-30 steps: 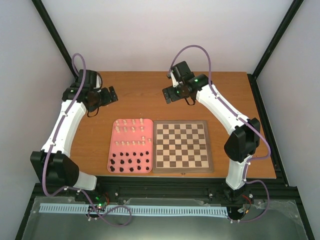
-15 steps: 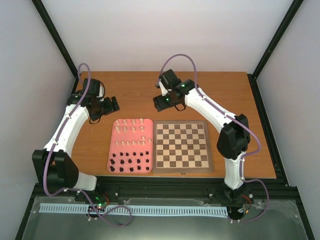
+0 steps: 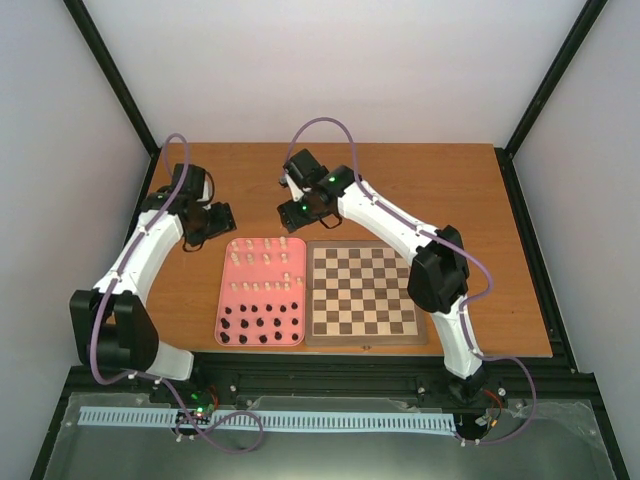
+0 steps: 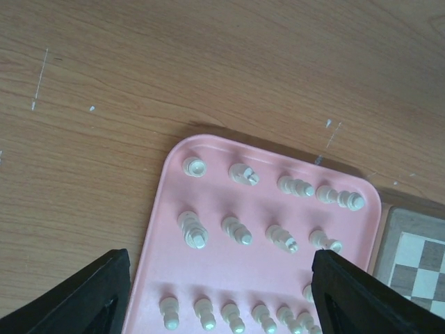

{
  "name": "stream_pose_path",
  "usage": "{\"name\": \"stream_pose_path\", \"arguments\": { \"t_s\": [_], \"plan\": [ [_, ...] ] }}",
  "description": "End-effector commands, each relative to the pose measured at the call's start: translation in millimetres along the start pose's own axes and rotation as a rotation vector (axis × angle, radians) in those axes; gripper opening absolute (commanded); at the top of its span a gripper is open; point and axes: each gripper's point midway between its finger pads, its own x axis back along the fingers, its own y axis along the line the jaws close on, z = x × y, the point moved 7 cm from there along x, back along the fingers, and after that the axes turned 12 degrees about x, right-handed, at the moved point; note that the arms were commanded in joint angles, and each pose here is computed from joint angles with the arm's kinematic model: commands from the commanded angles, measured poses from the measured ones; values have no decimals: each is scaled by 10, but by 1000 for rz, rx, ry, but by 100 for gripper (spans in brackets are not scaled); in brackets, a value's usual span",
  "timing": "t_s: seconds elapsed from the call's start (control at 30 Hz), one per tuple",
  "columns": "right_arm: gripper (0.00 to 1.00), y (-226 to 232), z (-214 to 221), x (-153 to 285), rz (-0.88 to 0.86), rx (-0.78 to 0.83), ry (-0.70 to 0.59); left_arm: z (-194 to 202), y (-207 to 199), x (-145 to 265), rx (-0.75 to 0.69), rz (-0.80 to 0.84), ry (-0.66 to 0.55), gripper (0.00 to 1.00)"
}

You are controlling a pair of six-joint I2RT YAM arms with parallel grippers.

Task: Set up the chess pieces on the board
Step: Pick up the chess piece from the storage box.

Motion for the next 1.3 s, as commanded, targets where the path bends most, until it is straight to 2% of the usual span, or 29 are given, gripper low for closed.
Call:
{"name": "stream_pose_path", "arguments": {
  "t_s": [0.0, 0.37, 0.5, 0.73, 1.0, 1.1, 1.27],
  "plan": [
    [73, 25, -52, 10, -11, -14, -13, 9, 31, -155, -13, -26, 16, 73],
    [65, 57, -64, -28, -31, 27, 6, -16, 50, -434, -4, -65, 53, 73],
    [58, 59, -71, -25, -34, 39, 4, -34, 31, -539, 9, -64, 77, 66],
    [53, 85, -12, -11, -45, 63, 34, -98, -61, -459, 12, -21, 60, 64],
    [53, 356, 210, -42, -34, 137, 123, -151, -115, -253, -13, -6, 24, 69],
    [55, 554, 346, -103, -50, 169, 169, -164, -106, -137, -27, -11, -6, 76],
    [53, 677, 503, -264, -94, 113, 218, -158, -55, 9, -52, -40, -49, 83]
  ]
}}
